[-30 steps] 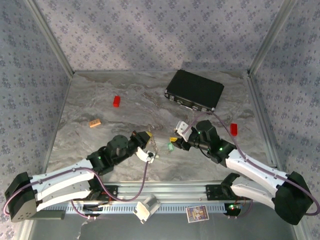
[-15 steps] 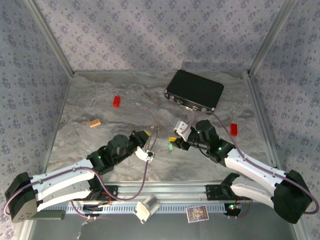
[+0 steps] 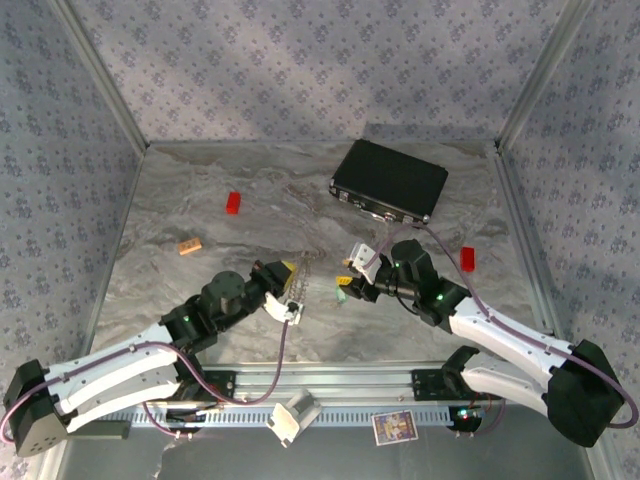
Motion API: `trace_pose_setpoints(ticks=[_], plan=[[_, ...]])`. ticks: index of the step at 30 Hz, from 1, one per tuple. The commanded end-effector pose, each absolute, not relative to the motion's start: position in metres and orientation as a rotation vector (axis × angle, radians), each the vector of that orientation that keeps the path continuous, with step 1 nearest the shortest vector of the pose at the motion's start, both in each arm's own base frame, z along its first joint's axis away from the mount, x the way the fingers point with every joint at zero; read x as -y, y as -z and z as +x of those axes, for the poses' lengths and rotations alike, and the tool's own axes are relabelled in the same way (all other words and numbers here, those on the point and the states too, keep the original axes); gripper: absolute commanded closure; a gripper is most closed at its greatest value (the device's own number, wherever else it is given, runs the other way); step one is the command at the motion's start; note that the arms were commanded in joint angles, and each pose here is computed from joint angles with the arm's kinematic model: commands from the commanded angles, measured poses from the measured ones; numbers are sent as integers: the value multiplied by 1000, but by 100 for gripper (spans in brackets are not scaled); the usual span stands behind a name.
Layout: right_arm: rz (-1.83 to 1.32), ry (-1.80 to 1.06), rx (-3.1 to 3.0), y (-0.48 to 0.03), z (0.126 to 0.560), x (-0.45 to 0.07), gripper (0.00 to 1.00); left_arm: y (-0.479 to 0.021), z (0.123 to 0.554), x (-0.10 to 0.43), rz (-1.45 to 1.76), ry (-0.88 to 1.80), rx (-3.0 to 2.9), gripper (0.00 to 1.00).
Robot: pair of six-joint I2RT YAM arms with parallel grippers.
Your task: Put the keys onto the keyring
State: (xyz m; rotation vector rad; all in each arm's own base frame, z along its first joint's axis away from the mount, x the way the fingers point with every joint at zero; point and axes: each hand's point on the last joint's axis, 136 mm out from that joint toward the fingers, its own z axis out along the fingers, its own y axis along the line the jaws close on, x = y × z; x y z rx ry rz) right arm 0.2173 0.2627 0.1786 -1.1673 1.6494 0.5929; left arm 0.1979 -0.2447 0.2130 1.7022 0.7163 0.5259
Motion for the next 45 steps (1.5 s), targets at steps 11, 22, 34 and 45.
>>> trace_pose_setpoints(ticks=[11,22,34,45], plan=[[-1163,-615,-1620,-184,215,-267,56,-222,197,246,1662,-513,-695,100],[-1164,-614,-1626,-183,215,-267,56,-220,197,246,1670,-504,-710,100],[-1146,-592,-1626,-188,213,-260,56,-217,211,228,1480,-94,-1482,100],[-1108,-592,-1634,-197,214,-256,56,-226,223,236,1069,214,-1993,100]])
